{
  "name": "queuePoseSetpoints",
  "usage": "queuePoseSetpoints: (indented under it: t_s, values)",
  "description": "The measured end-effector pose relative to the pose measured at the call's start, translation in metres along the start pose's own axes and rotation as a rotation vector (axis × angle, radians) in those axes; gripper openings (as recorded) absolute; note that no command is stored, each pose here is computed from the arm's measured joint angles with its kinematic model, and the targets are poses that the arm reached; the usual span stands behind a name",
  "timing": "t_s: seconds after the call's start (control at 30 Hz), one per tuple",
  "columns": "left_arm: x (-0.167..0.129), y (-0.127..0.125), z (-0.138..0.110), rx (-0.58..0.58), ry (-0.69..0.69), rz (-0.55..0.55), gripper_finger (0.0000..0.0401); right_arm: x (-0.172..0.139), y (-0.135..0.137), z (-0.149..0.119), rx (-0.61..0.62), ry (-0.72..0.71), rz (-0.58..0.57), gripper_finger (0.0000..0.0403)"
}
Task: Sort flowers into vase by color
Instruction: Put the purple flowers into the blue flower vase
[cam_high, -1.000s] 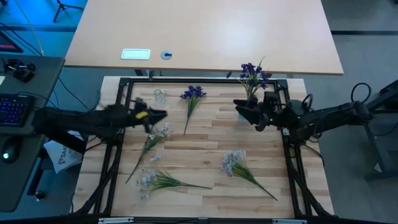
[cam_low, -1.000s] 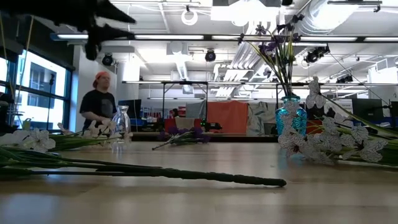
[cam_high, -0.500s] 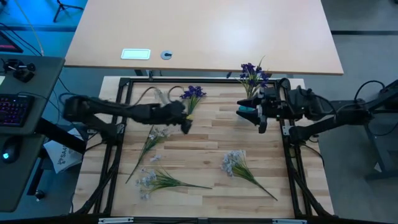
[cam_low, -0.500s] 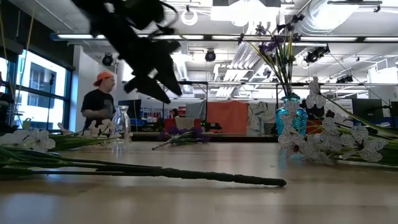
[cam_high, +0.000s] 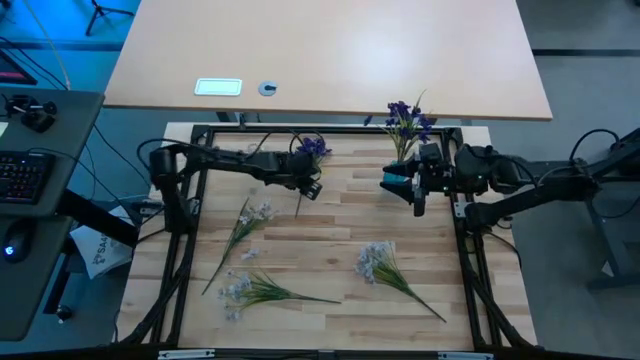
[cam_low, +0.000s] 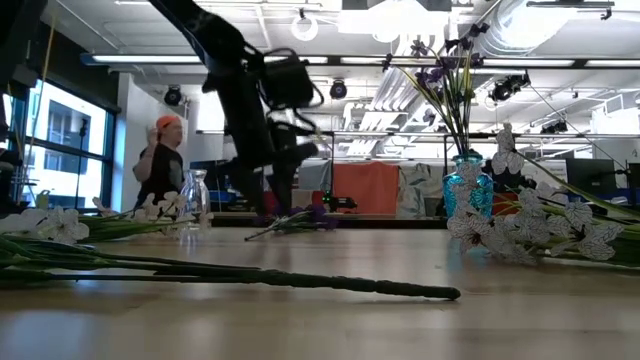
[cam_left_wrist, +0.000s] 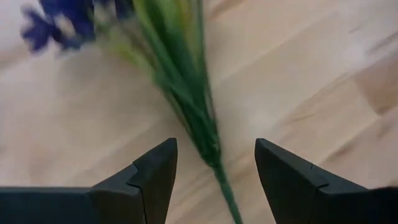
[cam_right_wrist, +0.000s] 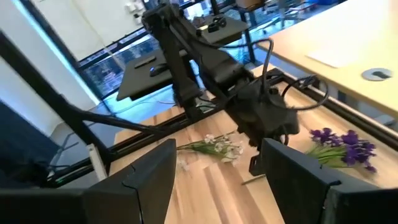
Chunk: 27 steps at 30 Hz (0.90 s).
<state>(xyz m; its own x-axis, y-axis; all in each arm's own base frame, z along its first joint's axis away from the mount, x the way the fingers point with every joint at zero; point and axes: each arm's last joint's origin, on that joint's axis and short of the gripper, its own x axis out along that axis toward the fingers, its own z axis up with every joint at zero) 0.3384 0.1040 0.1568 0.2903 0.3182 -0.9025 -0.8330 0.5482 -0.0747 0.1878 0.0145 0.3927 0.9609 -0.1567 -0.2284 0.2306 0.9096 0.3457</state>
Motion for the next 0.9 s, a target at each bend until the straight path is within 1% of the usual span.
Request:
queuePoseSetpoints:
  t_s: [0.13, 0.33, 0.43, 0.57, 0.7, 0.8, 0.83, 0.9]
  values:
    - [0.016, 0.001, -0.003, -0.05, 0.034, 0.02, 0.0202, 0.0, -0.002, 0.0, -0.002, -0.021, -0.049, 0.0232]
    - [0.032, 0.0, -0.007, -0.042, 0.048, 0.044, 0.0202, 0.0, -0.002, 0.0, 0.0, -0.026, -0.059, 0.0232]
    - [0.035, -0.001, -0.006, -0.047, 0.021, 0.048, 0.0202, 0.0, -0.002, 0.0, -0.002, -0.024, -0.06, 0.0232]
    - [0.037, -0.003, -0.001, -0.063, -0.051, 0.05, 0.0202, 0.001, -0.002, 0.0, -0.004, -0.022, -0.062, 0.0232]
    - [0.038, 0.0, 0.001, -0.07, -0.052, 0.049, 0.0201, 0.001, -0.002, 0.0, -0.004, -0.022, -0.062, 0.0232]
    - [0.038, 0.001, 0.001, -0.04, -0.07, 0.067, 0.0182, 0.001, -0.002, 0.0, -0.005, -0.022, -0.062, 0.0232]
    - [0.039, 0.001, 0.001, -0.029, -0.076, 0.068, 0.0168, 0.001, -0.002, 0.0, -0.005, -0.022, -0.062, 0.0232]
    - [0.039, 0.0, 0.002, -0.008, -0.082, 0.067, 0.0123, 0.001, -0.002, 0.0, -0.006, -0.022, -0.062, 0.0232]
